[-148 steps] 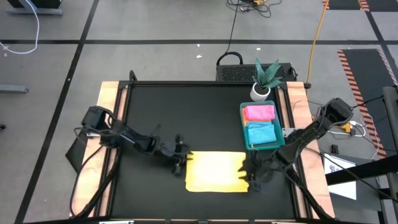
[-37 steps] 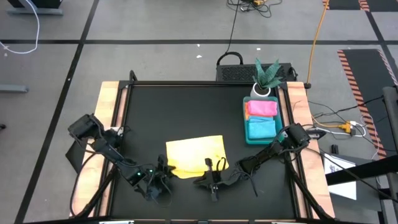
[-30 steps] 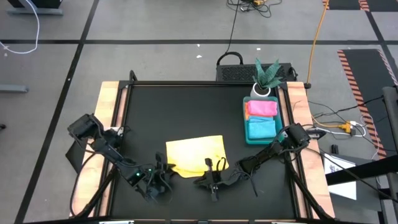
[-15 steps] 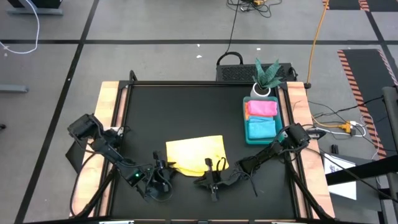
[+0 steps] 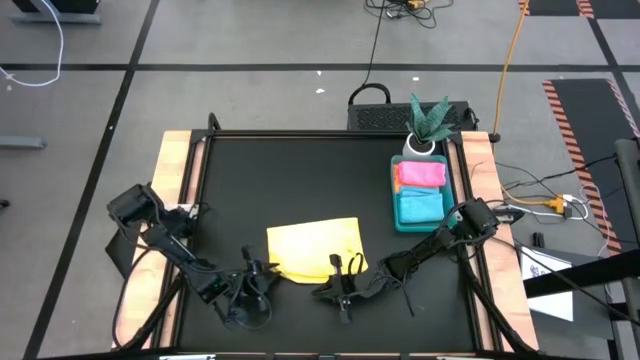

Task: Fold microfiber towels
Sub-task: Fold the yellow microfiber cloth

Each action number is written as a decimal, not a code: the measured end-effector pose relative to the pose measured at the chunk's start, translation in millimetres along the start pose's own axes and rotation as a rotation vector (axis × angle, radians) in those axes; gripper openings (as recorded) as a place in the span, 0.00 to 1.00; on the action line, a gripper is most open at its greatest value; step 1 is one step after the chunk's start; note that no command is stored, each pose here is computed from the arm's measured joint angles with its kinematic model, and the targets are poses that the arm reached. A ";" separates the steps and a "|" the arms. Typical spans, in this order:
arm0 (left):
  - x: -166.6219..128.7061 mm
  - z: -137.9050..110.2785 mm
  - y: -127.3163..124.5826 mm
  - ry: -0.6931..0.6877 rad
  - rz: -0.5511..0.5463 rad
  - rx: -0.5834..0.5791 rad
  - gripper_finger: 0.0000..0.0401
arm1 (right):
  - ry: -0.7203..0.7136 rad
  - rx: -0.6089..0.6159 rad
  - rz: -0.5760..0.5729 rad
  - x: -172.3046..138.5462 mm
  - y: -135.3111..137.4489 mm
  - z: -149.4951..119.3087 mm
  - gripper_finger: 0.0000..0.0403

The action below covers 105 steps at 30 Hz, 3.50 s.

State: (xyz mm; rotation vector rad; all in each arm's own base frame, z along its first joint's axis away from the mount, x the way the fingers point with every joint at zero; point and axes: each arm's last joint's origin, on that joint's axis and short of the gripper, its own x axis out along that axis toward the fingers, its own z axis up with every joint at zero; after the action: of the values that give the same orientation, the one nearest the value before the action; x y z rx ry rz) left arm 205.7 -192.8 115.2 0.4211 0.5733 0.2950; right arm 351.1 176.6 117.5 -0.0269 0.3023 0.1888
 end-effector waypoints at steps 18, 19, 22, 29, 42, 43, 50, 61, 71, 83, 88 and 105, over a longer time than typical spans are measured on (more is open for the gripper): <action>2.4 -3.3 -2.0 0.097 -0.149 0.015 0.28 | 0.000 0.000 0.000 0.0 0.0 0.0 0.03; 2.3 -3.4 -2.0 0.096 -0.148 0.015 0.28 | 0.000 0.000 0.000 0.0 0.0 0.0 0.03; 0.2 -3.6 -2.9 0.082 -0.136 0.021 0.28 | 0.000 0.000 0.000 0.0 0.0 0.0 0.03; -8.9 -3.9 -6.1 0.013 -0.067 0.004 0.28 | 0.000 0.000 0.000 0.0 0.0 0.0 0.03; -9.6 -4.1 -6.6 0.015 -0.072 -0.018 0.28 | 0.000 0.000 0.000 0.0 0.0 0.0 0.03; -8.9 -4.1 -6.4 0.021 -0.078 -0.019 0.27 | 0.000 0.000 0.000 0.0 0.0 0.0 0.03; -8.3 -2.2 -8.0 0.024 -0.117 0.001 0.03 | 0.000 0.000 0.000 0.0 0.0 0.0 0.03; -9.0 -6.0 -15.4 0.173 -0.431 0.051 0.02 | 0.000 0.000 0.000 0.0 0.0 0.0 0.03; 5.8 -2.2 -7.1 0.243 -0.541 0.090 0.02 | -0.001 0.042 0.000 0.0 -0.1 0.1 0.03; 8.1 6.8 6.1 0.277 -0.641 0.061 0.30 | -0.001 0.045 0.000 0.0 -0.1 0.1 0.03; -3.7 18.3 24.2 0.328 -0.809 -0.004 0.38 | -0.001 0.052 0.000 0.0 -0.1 0.2 0.03; 3.6 28.5 71.4 0.268 -0.342 -0.131 0.14 | -0.001 0.052 0.000 0.0 -0.1 0.2 0.03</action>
State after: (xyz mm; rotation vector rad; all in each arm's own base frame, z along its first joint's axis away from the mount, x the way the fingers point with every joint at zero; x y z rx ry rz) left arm 214.2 -137.5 168.1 0.1523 0.8703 0.0591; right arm 351.2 176.5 117.7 0.0250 0.3065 0.1810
